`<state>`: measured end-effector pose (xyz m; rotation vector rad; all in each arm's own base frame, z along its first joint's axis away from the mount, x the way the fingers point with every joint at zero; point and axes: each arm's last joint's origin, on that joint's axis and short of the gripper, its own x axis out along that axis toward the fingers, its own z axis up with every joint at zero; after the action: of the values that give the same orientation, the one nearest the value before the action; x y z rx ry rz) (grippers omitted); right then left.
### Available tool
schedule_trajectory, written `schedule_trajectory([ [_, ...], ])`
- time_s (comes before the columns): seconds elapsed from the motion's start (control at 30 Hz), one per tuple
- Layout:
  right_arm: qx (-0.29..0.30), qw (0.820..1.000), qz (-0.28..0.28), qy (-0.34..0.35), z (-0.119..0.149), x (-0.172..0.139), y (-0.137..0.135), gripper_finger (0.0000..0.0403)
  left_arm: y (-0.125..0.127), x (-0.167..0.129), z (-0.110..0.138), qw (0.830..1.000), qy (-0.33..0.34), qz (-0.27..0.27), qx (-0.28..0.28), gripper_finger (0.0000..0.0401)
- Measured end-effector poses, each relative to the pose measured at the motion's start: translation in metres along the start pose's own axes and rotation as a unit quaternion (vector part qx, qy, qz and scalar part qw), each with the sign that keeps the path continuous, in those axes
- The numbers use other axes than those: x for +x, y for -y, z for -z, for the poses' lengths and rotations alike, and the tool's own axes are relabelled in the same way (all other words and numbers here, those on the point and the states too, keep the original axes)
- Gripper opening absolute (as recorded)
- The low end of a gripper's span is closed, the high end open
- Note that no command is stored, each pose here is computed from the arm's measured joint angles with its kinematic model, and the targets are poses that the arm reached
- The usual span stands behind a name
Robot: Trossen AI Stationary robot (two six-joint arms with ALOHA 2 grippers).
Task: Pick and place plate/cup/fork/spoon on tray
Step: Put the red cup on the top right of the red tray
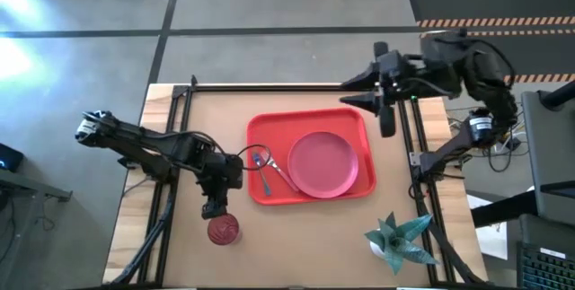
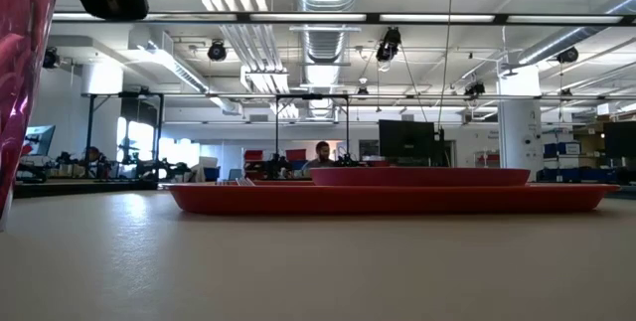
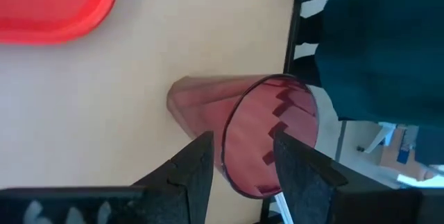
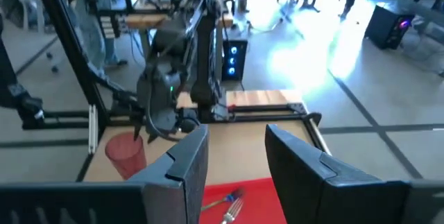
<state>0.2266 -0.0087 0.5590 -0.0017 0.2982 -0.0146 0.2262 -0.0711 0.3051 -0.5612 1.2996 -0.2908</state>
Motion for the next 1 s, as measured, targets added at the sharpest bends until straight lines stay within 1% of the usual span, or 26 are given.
schedule_trajectory([
  [0.17,0.002,1.0,0.001,0.011,-0.001,-0.012,0.0,0.0127,-0.002,0.007,0.004,1.0,-0.016,-0.001,-0.021,0.0132],
  [0.27,0.0,1.0,0.0,0.011,-0.001,-0.012,0.0,0.0129,-0.003,0.009,0.005,0.999,-0.019,-0.002,-0.032,0.0132],
  [0.4,-0.005,1.0,0.0,0.006,-0.001,-0.009,0.0,0.0128,-0.002,0.013,0.003,0.999,-0.021,-0.004,-0.031,0.0132],
  [0.7,-0.007,1.0,0.0,0.004,0.0,-0.008,0.0,0.0127,0.0,0.044,-0.003,0.996,-0.073,-0.029,-0.029,0.0132],
  [0.8,-0.008,1.0,0.0,0.004,0.0,-0.008,0.0,0.0127,-0.002,0.056,-0.005,0.995,-0.09,-0.044,-0.02,0.0132],
  [0.9,-0.009,1.0,0.0,0.004,0.0,-0.008,0.0,0.0126,-0.006,0.066,-0.009,0.993,-0.088,-0.081,-0.012,0.0132],
  [1.0,-0.008,1.0,0.0,0.004,0.0,-0.008,0.0,0.0124,-0.01,0.073,-0.012,0.991,-0.091,-0.102,0.0,0.0131],
])
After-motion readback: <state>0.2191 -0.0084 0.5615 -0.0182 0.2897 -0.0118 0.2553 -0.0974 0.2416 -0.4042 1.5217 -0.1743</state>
